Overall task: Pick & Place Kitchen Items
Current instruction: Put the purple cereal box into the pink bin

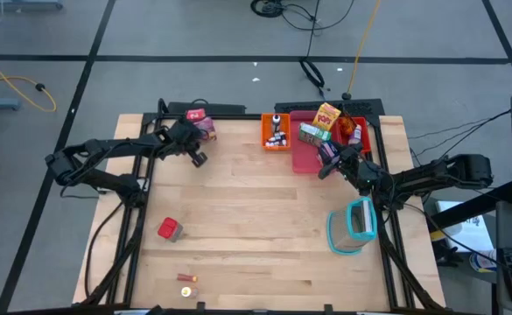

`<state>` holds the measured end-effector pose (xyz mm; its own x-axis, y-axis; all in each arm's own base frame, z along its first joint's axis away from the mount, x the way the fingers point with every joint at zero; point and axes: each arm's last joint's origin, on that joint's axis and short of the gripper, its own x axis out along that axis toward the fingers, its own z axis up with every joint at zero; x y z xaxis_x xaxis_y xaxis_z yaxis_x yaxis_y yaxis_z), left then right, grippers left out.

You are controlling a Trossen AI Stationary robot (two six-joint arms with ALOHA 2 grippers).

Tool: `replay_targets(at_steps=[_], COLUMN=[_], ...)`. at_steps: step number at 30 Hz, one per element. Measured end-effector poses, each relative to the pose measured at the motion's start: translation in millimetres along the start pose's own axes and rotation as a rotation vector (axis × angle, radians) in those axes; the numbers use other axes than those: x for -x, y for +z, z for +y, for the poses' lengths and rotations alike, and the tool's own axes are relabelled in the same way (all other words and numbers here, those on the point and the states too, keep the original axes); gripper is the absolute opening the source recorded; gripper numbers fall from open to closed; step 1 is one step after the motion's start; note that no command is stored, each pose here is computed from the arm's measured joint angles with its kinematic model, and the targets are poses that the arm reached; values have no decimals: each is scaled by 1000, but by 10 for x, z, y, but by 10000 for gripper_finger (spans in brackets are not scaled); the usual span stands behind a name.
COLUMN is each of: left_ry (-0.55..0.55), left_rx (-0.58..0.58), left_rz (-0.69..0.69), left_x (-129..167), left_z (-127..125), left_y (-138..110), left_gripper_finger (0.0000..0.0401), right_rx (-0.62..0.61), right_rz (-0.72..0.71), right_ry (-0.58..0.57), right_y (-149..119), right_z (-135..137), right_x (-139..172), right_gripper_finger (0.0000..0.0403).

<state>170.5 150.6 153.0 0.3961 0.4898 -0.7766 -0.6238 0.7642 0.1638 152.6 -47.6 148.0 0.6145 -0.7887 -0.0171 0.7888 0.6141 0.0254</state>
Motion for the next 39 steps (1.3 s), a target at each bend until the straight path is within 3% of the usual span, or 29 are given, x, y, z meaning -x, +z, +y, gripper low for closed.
replay_targets(at_steps=[12, 17, 22, 28, 33, 39], left_ry=[-101, 1, 119, 197, 240, 277], left_rx=[-13, -64, -205, -318, -328, -363], left_rz=[76, -40, -167, -171, -122, -48], left_x=[125, 415, 668, 677, 583, 437], left_z=[-264, -347, -398, -424, -385, -326], left_y=[-61, 149, 348, 398, 389, 368], left_gripper_finger=[12, 13, 24, 115, 201, 259], right_rx=[7, 5, -24, -23, -22, -22], right_rz=[8, 6, 6, 5, 5, 5], right_ry=[0, 0, 0, 0, 0, 0], right_y=[-9, -7, -7, -6, -6, -6], right_z=[0, 0, 0, 0, 0, 0], right_x=[0, 0, 0, 0, 0, 0], right_gripper_finger=[242, 242, 242, 242, 242, 242])
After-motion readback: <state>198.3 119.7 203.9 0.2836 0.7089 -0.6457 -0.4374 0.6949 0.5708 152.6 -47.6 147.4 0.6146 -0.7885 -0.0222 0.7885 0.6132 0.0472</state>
